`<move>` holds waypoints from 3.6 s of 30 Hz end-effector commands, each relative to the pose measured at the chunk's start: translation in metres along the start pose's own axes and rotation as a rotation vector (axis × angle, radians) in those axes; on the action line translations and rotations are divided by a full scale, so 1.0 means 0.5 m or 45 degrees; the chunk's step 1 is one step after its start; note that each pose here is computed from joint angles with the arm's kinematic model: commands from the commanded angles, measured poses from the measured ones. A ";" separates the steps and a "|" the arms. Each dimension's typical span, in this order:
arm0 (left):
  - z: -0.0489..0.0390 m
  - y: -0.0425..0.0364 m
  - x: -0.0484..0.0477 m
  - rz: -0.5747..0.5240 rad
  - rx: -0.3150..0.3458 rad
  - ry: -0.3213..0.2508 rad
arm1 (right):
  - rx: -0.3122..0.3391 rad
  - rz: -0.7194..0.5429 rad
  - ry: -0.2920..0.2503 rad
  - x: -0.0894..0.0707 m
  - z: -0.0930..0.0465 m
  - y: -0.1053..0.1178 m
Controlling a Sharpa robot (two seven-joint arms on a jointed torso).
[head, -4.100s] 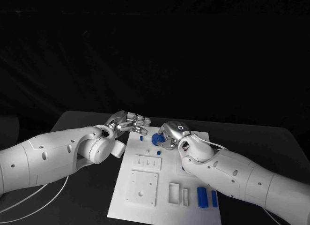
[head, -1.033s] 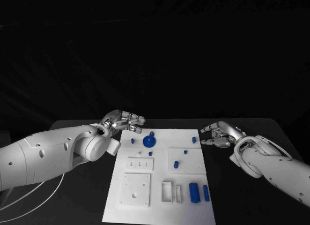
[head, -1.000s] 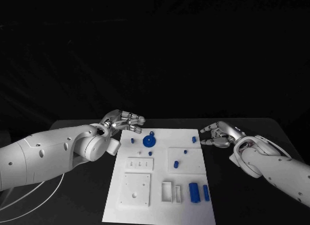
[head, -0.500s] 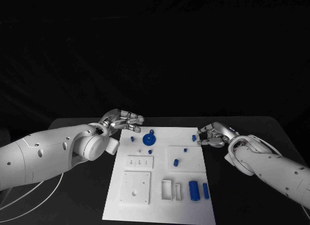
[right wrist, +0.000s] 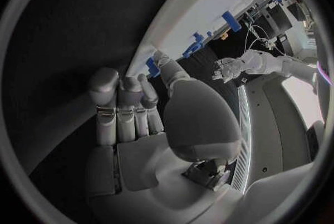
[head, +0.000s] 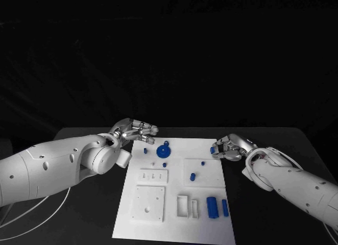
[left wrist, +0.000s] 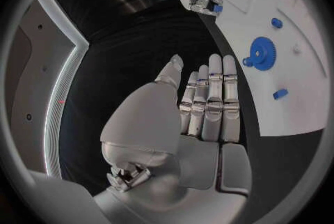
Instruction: Assemble the parts on the task board
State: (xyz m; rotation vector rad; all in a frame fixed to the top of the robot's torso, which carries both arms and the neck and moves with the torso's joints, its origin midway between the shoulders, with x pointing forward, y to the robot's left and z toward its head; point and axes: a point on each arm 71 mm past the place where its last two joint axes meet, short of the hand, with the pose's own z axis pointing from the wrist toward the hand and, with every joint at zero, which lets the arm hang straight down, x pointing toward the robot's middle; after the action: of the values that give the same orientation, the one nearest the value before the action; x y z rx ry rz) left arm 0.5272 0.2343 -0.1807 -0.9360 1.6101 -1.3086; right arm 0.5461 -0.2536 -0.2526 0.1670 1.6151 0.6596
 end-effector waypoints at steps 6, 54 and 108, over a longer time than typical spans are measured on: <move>0.002 -0.002 0.008 -0.006 0.004 0.030 | -0.005 -0.006 0.043 0.011 0.004 0.007; 0.002 -0.010 0.000 0.060 -0.026 0.009 | -0.006 -0.004 -0.034 -0.008 0.004 0.040; 0.091 -0.023 0.157 0.752 -0.505 0.350 | -0.155 -0.124 0.217 0.076 0.043 0.317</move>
State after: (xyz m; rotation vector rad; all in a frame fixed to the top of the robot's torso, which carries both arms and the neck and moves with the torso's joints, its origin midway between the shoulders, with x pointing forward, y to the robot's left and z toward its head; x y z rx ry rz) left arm 0.5435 0.1470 -0.1841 -0.4997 2.1452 -0.7764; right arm 0.5181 -0.0995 -0.2048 -0.0427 1.7139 0.7253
